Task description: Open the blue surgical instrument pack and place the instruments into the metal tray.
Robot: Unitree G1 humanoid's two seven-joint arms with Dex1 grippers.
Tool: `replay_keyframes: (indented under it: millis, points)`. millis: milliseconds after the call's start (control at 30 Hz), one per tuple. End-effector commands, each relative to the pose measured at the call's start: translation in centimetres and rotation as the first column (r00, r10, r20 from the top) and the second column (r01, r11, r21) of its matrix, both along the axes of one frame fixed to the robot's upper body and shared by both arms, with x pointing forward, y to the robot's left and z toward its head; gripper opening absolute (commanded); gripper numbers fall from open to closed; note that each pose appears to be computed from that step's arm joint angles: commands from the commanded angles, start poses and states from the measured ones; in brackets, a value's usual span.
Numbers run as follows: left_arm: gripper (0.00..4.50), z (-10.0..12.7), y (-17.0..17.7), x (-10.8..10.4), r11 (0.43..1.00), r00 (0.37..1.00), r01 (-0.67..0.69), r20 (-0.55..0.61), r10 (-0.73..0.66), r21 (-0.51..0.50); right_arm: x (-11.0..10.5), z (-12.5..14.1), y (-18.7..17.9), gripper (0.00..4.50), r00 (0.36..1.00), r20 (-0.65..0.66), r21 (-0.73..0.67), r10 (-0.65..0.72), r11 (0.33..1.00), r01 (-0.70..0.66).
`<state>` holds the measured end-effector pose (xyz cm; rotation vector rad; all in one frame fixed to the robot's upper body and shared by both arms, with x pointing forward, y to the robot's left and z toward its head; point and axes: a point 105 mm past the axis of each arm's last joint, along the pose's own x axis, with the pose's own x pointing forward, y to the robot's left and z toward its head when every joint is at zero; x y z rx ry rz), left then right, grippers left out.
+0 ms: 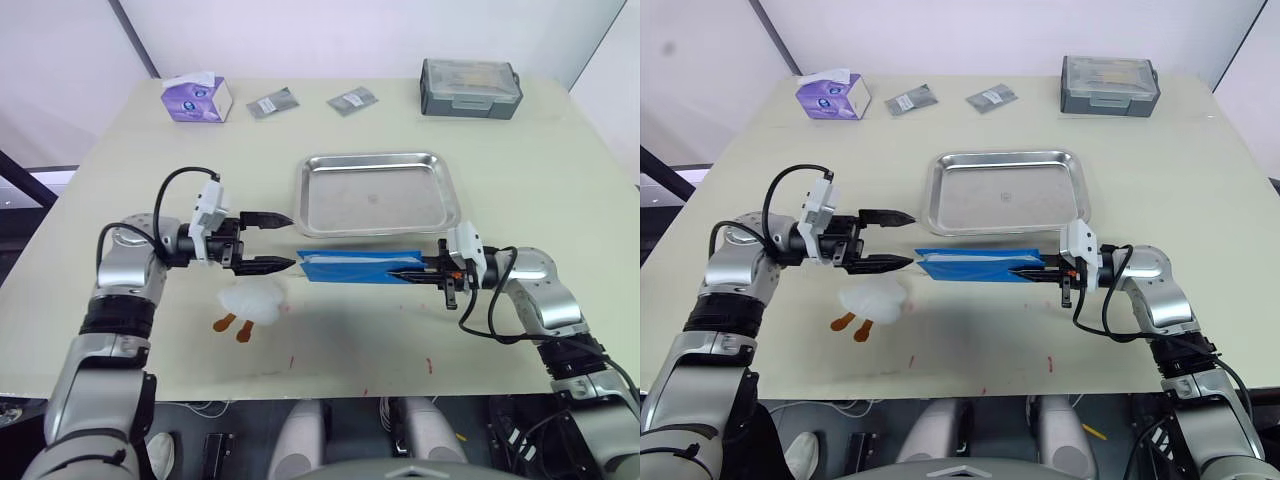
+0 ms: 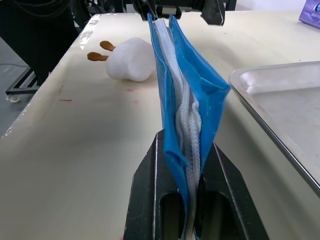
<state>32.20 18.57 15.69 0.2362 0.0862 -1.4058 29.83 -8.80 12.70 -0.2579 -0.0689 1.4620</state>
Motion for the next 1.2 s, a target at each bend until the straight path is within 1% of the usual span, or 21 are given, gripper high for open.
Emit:
replay_keyframes:
  millis: [33,233,333,433,467,500,533,567,700,800,1067,1100,1133,1167,1200]
  points:
    - [4.45,0.2,-0.5,0.1,0.999,0.999,0.037,0.036,-0.037,0.018,-0.2,1.2,0.1,0.00,0.999,0.041,0.027,0.013,1.000,-0.014]
    - [4.45,-0.6,-1.8,0.6,0.999,0.998,0.053,0.035,-0.053,0.002,-0.3,1.1,0.0,0.00,0.999,0.036,0.025,0.016,1.000,-0.016]
    - [3.62,-1.0,-2.8,0.1,0.995,0.995,0.101,0.022,-0.100,-0.012,-0.5,1.0,0.0,0.00,0.999,0.032,0.023,0.019,1.000,-0.020]
    - [2.31,-1.0,-3.8,-0.7,0.988,0.989,0.147,0.004,-0.147,-0.046,-0.6,0.9,0.1,0.00,0.999,0.030,0.022,0.022,1.000,-0.023]
    - [1.94,-1.0,-4.0,-0.8,0.987,0.988,0.155,0.000,-0.155,-0.050,-0.6,0.9,0.1,0.00,0.999,0.030,0.022,0.022,0.999,-0.023]
    - [1.94,-1.1,-4.1,-0.9,0.986,0.987,0.160,-0.004,-0.161,-0.052,-0.6,0.9,0.1,0.00,0.999,0.029,0.022,0.023,0.999,-0.024]
    - [1.80,-1.2,-4.1,-1.1,0.985,0.986,0.164,-0.007,-0.164,-0.051,-0.6,0.9,0.1,0.00,0.999,0.030,0.022,0.023,0.999,-0.024]
    - [1.22,-1.2,-4.1,-1.2,0.985,0.986,0.166,-0.010,-0.167,-0.051,-0.6,0.9,0.2,0.00,0.999,0.030,0.022,0.024,0.999,-0.024]
    - [0.10,-1.4,-4.1,-1.5,0.984,0.985,0.170,-0.026,-0.172,-0.053,-0.5,0.7,0.2,0.00,0.999,0.031,0.016,0.018,1.000,-0.019]
    - [0.10,-1.6,-3.9,-1.6,0.985,0.985,0.165,-0.035,-0.167,-0.050,-0.3,0.4,0.0,0.00,1.000,0.022,-0.002,0.002,1.000,-0.002]
    - [0.10,-2.0,-3.7,-1.6,0.988,0.987,0.150,-0.047,-0.152,-0.043,-0.6,0.6,-0.4,0.00,0.999,-0.035,0.018,0.007,1.000,-0.007]
    - [0.00,-2.0,-3.7,-1.6,0.988,0.987,0.148,-0.048,-0.150,-0.043,-0.7,0.6,-0.5,0.76,0.999,-0.043,0.018,0.008,1.000,-0.007]
    - [0.00,-2.1,-3.6,-1.6,0.988,0.988,0.147,-0.050,-0.149,-0.041,-0.8,0.7,-0.7,0.87,0.999,-0.054,0.015,0.008,1.000,-0.007]
    - [0.00,-2.1,-3.6,-1.6,0.989,0.988,0.146,-0.051,-0.148,-0.040,-0.9,0.7,-0.8,1.22,0.998,-0.061,0.013,0.008,1.000,-0.007]
    - [0.00,-2.2,-3.6,-1.7,0.989,0.988,0.145,-0.052,-0.147,-0.038,-1.0,0.6,-1.0,1.84,0.998,-0.066,0.007,0.007,1.000,-0.006]
